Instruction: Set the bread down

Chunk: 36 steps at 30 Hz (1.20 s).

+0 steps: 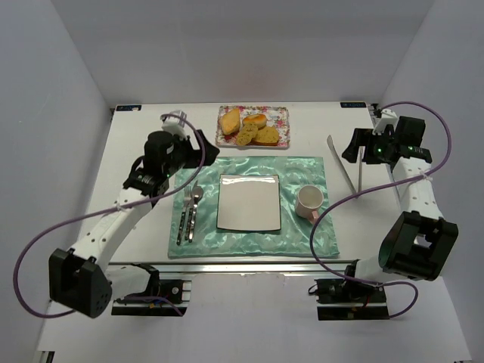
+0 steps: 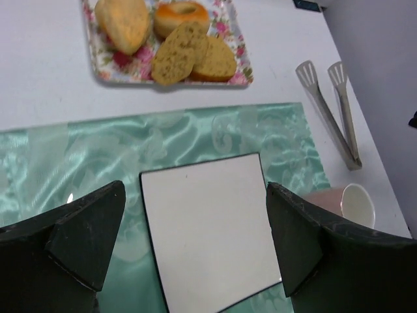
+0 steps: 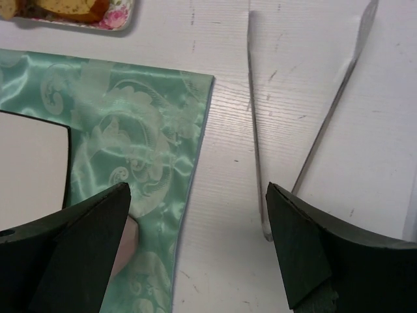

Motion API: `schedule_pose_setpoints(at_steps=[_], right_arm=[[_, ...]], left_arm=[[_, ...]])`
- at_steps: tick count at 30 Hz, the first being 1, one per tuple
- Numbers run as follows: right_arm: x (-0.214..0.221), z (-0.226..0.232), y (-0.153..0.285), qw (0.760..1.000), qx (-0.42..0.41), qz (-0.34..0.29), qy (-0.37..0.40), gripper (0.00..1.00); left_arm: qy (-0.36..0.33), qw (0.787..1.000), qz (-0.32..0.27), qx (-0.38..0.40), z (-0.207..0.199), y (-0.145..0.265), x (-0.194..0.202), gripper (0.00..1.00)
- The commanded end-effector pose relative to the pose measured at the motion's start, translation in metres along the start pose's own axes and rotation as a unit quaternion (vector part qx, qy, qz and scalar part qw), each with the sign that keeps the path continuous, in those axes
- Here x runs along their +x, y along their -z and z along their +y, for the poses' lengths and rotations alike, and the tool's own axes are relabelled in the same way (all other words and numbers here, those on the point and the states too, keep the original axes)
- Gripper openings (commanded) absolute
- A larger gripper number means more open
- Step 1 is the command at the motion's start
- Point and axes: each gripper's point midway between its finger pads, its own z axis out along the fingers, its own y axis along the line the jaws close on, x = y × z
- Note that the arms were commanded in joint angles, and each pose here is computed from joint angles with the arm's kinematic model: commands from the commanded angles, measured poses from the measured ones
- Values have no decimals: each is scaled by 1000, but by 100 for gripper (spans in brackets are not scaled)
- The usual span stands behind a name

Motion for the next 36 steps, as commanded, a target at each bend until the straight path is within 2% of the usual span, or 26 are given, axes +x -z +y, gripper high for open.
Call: schedule_pose_setpoints(at_steps=[1,4,7,9,10,13,15,16,19,26,31,36], right_arm=[[-7,-17,4,999,24,-21,20,89],[13,-25,2,997,-8,2,73,89],[33,-43,-7,997,-1,40,60,87],[45,-54,-12,995,13,66,71,80],[51,-58,-15,994,17,75,74,67],[64,-61,-17,992,21,89,85,53],[69,-65,-18,991,27,101,83,62],[73,-67,-20,990,30,110,82,88],[90,-81,-25,983,63,147,86,89],[106,-88,-54,973,82,180,116,89],[101,-94,-88,972,79,191,114,89],[81,-104,-117,973,95,175,117,89]], left_arm=[[20,999,-18,-21,7,25,2,98],[24,998,-26,-48,17,40,5,98],[22,996,-25,-80,30,50,12,98],[16,996,-18,-89,34,56,15,98],[15,995,-15,-93,36,58,17,98],[15,995,2,-98,40,63,30,98],[22,995,5,-98,42,66,38,98],[25,995,4,-97,42,66,39,98],[28,995,4,-97,42,68,40,98],[22,995,16,-98,44,61,43,98],[18,995,22,-98,43,58,42,98],[21,994,23,-103,45,58,42,98]])
